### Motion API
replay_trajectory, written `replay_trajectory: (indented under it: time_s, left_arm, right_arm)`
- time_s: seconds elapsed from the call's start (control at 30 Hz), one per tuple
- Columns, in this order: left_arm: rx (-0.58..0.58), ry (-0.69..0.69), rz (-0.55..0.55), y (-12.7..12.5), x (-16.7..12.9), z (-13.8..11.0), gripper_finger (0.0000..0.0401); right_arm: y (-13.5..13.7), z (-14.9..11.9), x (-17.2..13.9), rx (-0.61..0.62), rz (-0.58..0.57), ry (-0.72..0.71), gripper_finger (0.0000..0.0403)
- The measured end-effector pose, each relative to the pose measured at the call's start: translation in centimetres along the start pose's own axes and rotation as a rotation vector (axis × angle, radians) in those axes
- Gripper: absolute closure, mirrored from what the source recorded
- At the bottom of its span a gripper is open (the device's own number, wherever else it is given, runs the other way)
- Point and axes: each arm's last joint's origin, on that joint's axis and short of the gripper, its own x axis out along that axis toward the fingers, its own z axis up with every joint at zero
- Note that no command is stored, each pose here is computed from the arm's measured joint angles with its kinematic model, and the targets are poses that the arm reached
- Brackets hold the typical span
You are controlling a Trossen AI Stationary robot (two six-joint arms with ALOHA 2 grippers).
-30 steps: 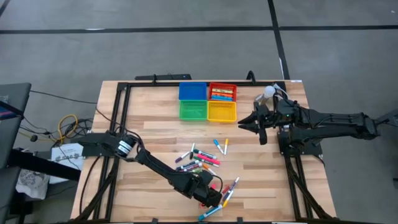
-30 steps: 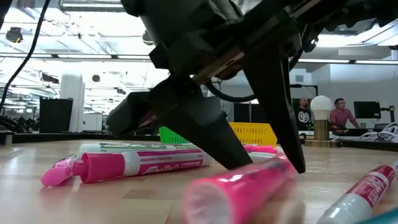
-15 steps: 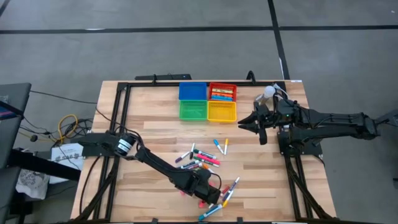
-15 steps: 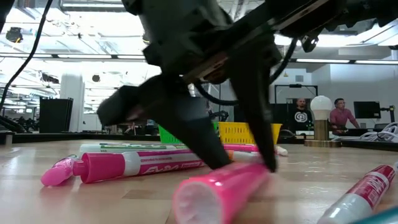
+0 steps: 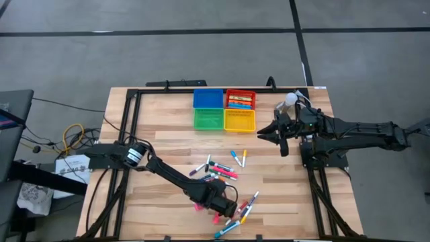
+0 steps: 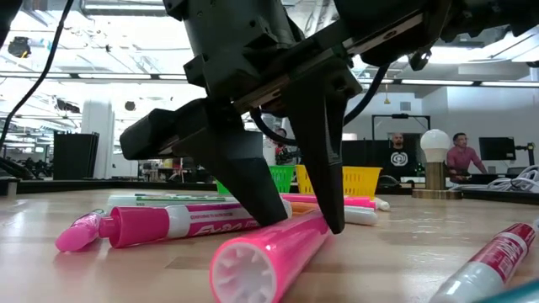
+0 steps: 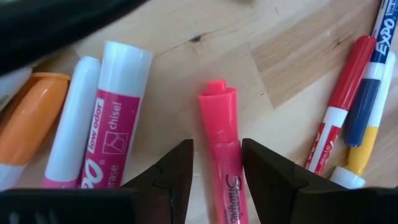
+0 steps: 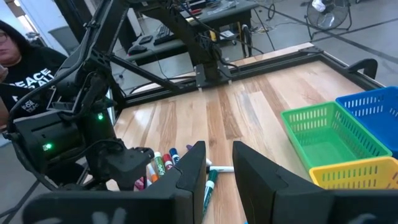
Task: Pick & Place Markers
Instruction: Put the pink marker in the red bin
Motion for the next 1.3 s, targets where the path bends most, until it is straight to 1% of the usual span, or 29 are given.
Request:
replay_trajectory:
  time_s: [0.13,0.53,0.73,0.87,1.0,1.3]
  left_arm:
    - [-0.009,0.008,-0.008,-0.05,0.03,0.36,0.0260]
    - [0.002,-0.006,-0.022,-0.16,0.04,0.11,0.0260]
    - [0.006,-0.073,-0.036,-0.32,0.09,-0.02,0.0260]
    - [0.021,-0.086,-0.049,-0.45,0.13,-0.16,0.0260]
    - [0.051,-0.089,-0.071,-0.67,0.16,-0.25,0.0260]
    - [0.054,-0.080,-0.087,-0.81,0.21,-0.28,0.0260]
  right_arm:
    - [0.00,0.00,-0.01,0.000,0.000,0.000,0.0333]
    - [0.01,0.00,0.00,-0.001,0.000,0.000,0.0333]
    - [0.01,0.00,0.00,0.000,0.000,0.000,0.0333]
    - [0.01,0.00,0.00,0.000,0.001,0.000,0.0333]
    - [0.01,0.00,0.00,0.001,0.001,0.001,0.0333]
    - [0.01,0.00,0.00,0.001,0.001,0.001,0.0333]
